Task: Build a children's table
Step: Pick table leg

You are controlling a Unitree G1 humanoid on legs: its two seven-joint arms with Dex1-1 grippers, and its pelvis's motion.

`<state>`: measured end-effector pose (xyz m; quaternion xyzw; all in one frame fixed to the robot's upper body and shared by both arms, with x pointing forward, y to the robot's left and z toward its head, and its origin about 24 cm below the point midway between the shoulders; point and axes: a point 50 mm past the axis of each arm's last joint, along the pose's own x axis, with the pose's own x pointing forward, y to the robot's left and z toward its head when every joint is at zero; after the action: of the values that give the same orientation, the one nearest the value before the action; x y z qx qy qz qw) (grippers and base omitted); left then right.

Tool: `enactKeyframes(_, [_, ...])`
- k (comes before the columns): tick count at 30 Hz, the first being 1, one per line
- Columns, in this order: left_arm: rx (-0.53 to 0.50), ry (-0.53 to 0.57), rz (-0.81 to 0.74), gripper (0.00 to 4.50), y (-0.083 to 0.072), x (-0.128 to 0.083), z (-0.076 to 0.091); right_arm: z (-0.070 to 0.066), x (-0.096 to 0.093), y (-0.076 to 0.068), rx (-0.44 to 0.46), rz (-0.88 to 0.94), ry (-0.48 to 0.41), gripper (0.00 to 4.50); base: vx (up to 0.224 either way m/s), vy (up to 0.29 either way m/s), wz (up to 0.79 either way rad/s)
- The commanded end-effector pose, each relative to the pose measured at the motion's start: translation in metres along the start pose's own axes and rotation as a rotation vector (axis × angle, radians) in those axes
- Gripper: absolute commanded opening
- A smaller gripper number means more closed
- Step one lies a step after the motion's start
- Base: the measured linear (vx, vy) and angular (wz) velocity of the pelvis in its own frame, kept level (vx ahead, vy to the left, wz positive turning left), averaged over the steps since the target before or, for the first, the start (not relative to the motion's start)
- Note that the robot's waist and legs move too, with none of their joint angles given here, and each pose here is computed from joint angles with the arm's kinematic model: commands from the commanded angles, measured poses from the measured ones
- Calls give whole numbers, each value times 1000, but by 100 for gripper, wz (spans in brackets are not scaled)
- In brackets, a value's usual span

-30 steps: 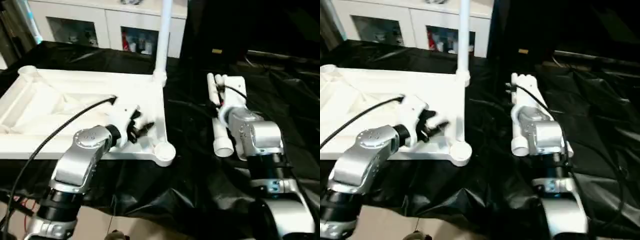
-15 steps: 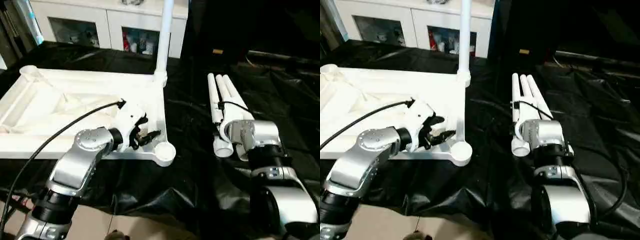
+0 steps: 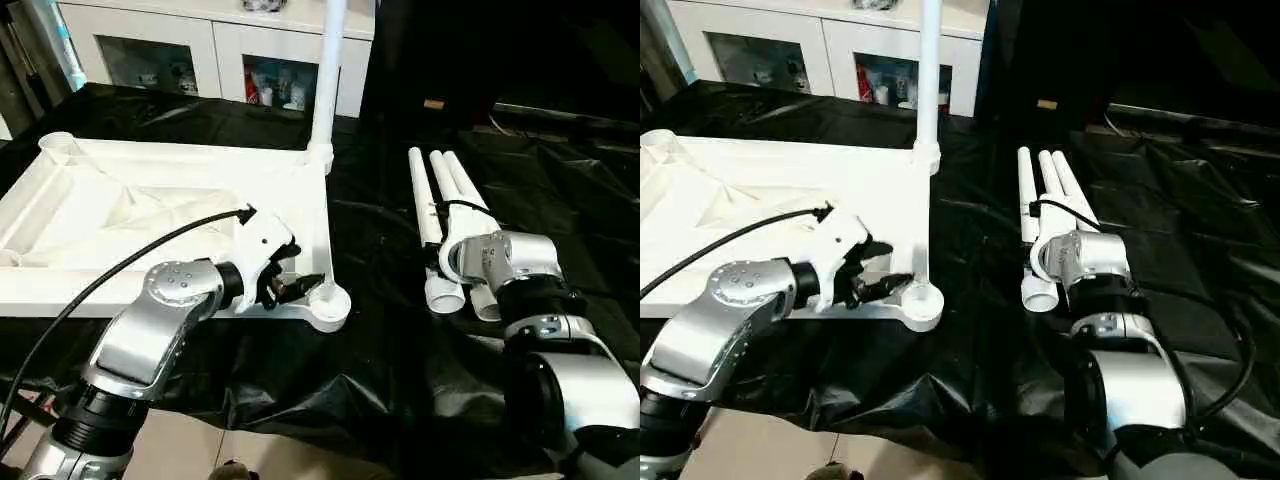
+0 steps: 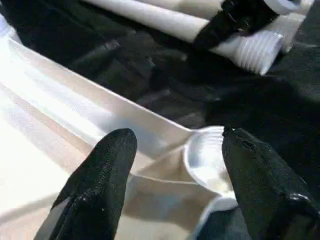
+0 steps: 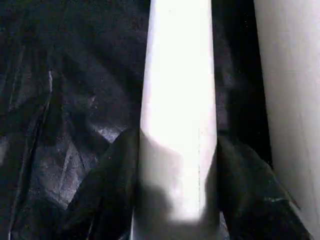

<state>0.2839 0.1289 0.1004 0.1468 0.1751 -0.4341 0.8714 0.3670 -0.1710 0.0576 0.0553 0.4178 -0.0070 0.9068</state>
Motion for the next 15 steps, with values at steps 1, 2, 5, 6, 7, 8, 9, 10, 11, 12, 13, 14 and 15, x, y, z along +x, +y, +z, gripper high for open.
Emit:
enactKeyframes(1, [20, 8, -23, 319, -2, -1, 3, -1, 1, -4, 14, -6, 11, 187, 0, 0, 0])
enactKeyframes(2, [23, 12, -26, 319, -2, -1, 3, -1, 2, -4, 15, -5, 9, 187, 0, 0, 0])
enactKeyframes(5, [22, 13, -29, 319, 0, -2, 3, 0, 2, -4, 19, -6, -1, 187, 0, 0, 0])
enactKeyframes(6, [22, 14, -28, 319, 0, -2, 3, 1, 2, -4, 20, -6, -2, 186, 0, 0, 0])
enactKeyframes(7, [15, 0, -26, 319, 1, -2, 5, 4, 1, -5, 35, -1, -26, 186, 0, 0, 0])
enactKeyframes(8, [8, -12, -23, 319, 2, -3, 7, 5, 1, -5, 46, 4, -41, 186, 0, 0, 0])
enactKeyframes(9, [-8, -40, -21, 319, 2, -3, 10, 9, -1, -6, 57, 11, -72, 186, 0, 0, 0])
enactKeyframes(10, [-14, -48, -21, 319, 3, -3, 12, 11, -1, -6, 59, 13, -81, 186, 0, 0, 0])
enactKeyframes(11, [-18, -56, -20, 319, 3, -2, 13, 12, -2, -6, 61, 16, -90, 186, 0, 0, 0])
enactKeyframes(12, [-59, -109, -2, 319, 6, -1, 20, 21, -6, -4, 95, 68, -183, 186, 0, 0, 0])
enactKeyframes(13, [-64, -116, -1, 319, 6, 0, 21, 22, -6, -4, 101, 75, -190, 186, 0, 0, 0])
enactKeyframes(14, [-80, -154, 15, 319, 9, 2, 26, 27, -10, -1, 170, 148, -261, 186, 0, 0, 0])
enactKeyframes(15, [-114, -178, 32, 319, 11, 5, 30, 29, -13, 0, 193, 209, -322, 186, 0, 0, 0])
